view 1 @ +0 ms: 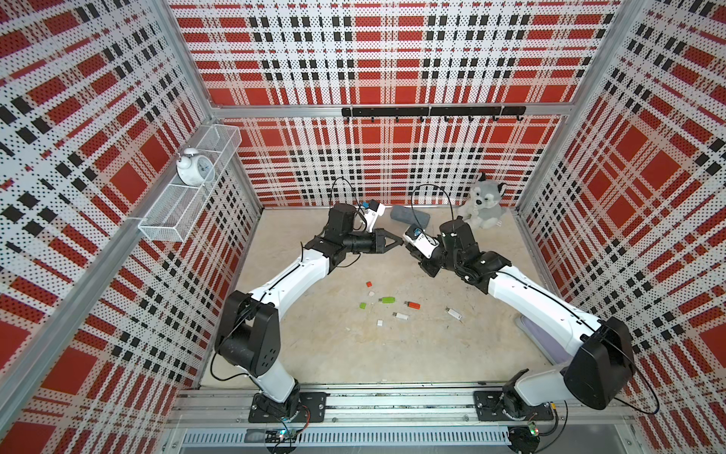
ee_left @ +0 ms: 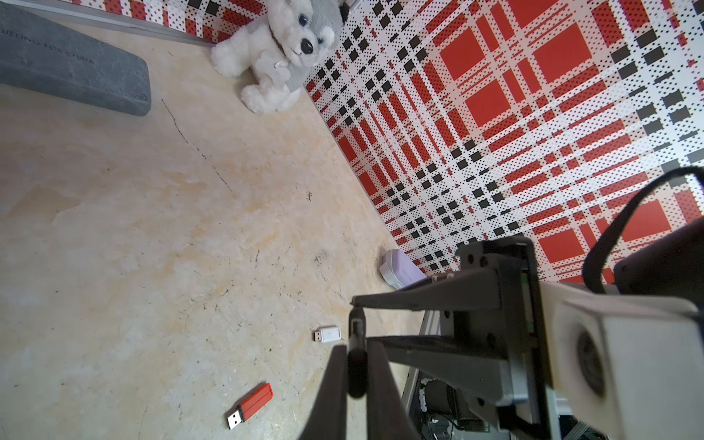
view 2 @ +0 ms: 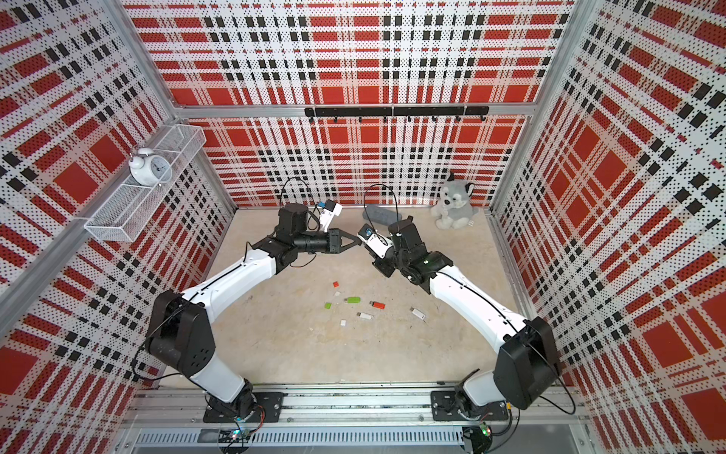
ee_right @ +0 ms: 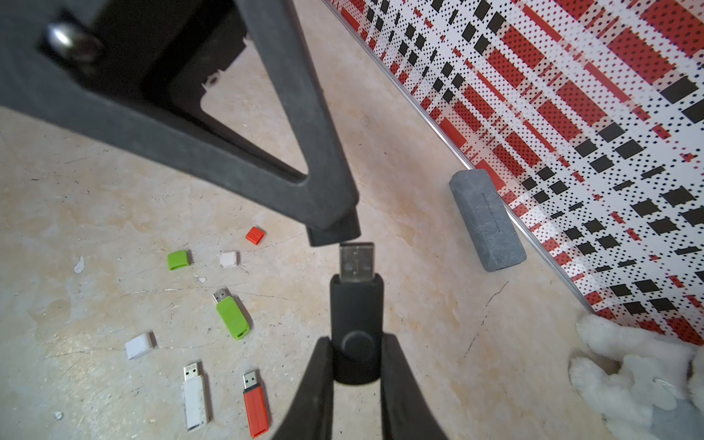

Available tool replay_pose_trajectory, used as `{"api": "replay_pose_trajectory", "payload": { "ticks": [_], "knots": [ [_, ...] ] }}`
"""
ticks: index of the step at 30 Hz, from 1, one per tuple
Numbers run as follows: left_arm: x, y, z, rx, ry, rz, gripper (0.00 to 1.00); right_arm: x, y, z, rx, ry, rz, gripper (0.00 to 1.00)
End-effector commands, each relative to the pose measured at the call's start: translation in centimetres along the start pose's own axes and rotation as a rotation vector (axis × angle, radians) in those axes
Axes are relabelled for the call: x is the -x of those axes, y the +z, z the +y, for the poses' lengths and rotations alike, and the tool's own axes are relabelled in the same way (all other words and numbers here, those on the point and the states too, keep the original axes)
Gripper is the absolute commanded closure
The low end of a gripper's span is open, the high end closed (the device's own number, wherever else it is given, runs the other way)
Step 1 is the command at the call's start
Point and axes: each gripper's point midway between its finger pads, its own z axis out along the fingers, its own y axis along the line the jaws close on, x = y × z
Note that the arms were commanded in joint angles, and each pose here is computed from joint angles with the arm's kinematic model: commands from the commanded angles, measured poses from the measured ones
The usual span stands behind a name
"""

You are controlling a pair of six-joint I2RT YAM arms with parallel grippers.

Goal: Close the usb drive cover
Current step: Close the cover of the USB drive.

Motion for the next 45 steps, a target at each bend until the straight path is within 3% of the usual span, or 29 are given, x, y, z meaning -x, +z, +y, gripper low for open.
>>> {"api": "replay_pose_trajectory", "payload": {
  "ticks": [1,45],
  "knots": [
    [1.0,-0.4,-1.3,-0.015,0.051,-0.029,0.95,0.9,-0.1,0.1,0.005,-0.005,-0.019,0.9],
    [-0.5,1.7,-1.0,-0.021,0.038,0.047,0.92,3.7,-1.4,0.6,-0.022,-0.082,-0.145,0.9]
  ]
}}
